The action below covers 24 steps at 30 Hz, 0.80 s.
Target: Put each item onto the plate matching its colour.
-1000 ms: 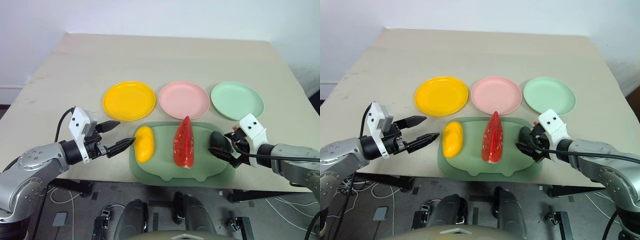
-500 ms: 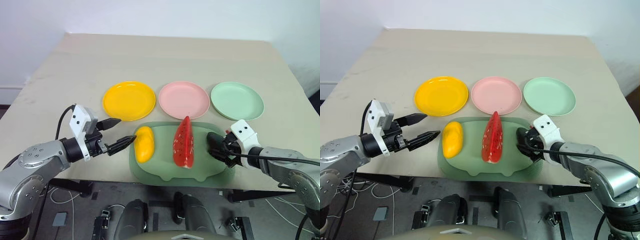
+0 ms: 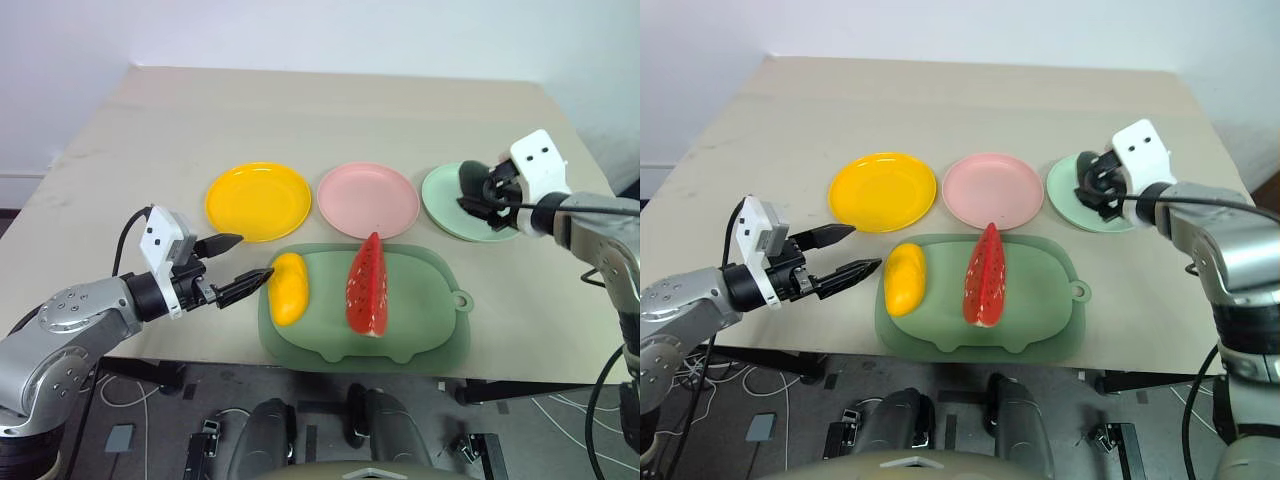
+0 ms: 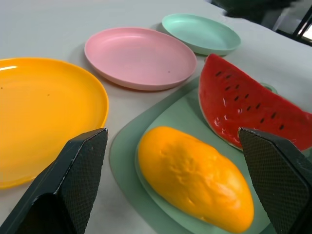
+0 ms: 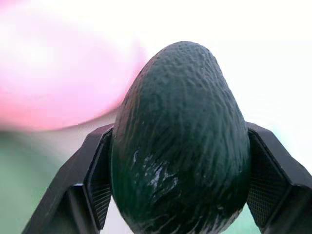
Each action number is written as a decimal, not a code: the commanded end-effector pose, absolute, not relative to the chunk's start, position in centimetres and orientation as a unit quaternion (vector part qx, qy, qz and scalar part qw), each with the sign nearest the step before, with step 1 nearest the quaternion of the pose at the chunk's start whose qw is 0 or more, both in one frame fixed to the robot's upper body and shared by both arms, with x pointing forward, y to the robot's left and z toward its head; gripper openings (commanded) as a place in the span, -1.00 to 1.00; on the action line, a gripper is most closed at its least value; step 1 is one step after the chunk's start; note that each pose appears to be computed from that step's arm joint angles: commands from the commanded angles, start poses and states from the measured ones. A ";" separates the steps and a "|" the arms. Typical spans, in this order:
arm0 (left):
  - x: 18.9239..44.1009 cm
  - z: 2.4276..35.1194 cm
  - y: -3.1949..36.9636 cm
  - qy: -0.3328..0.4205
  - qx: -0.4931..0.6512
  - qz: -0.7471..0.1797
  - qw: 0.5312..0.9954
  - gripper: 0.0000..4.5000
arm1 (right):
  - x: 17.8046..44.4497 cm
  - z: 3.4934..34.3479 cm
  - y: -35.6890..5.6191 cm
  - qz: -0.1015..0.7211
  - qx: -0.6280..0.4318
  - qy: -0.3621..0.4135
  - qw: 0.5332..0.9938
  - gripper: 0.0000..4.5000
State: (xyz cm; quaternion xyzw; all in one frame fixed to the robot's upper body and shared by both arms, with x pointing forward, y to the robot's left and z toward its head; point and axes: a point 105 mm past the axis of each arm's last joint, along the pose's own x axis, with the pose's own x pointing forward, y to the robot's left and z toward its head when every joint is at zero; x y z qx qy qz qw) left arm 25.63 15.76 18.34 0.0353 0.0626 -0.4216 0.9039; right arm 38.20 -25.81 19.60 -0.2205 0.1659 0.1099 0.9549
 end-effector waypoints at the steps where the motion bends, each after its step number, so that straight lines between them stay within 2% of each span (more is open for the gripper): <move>1: 25.7 19.1 15.7 0.044 0.048 -0.422 0.904 1.00 | 40.3 18.5 -27.7 0.086 -0.247 0.171 0.950 0.39; 6: 25.3 19.1 15.8 0.046 0.052 -0.419 0.905 1.00 | 42.1 18.2 -28.3 0.094 -0.248 0.174 0.948 0.39; 7: 25.2 19.0 15.9 0.047 0.051 -0.418 0.906 1.00 | 42.2 18.2 -28.2 0.100 -0.249 0.174 0.948 0.72; 9: 25.0 18.9 15.9 0.048 0.050 -0.416 0.907 1.00 | 42.1 18.6 -28.2 0.107 -0.255 0.169 0.946 0.98; 13: 24.9 18.7 15.9 0.051 0.049 -0.415 0.907 1.00 | 41.0 20.6 -27.4 0.125 -0.283 0.139 0.941 0.98; 17: 24.8 18.7 16.1 0.053 0.050 -0.414 0.908 1.00 | 38.8 23.6 -25.6 0.160 -0.280 0.100 0.941 0.98; 19: 24.9 18.8 16.3 0.052 0.050 -0.413 0.908 1.00 | 36.7 24.8 -22.4 0.222 -0.208 0.092 0.948 0.98; 21: 25.0 19.0 16.4 0.048 0.049 -0.413 0.908 1.00 | 33.8 24.6 -18.7 0.296 -0.150 0.114 0.936 0.98; 24: 25.3 19.1 16.5 0.046 0.049 -0.413 0.908 1.00 | 31.0 23.2 -15.5 0.335 -0.107 0.161 0.922 0.98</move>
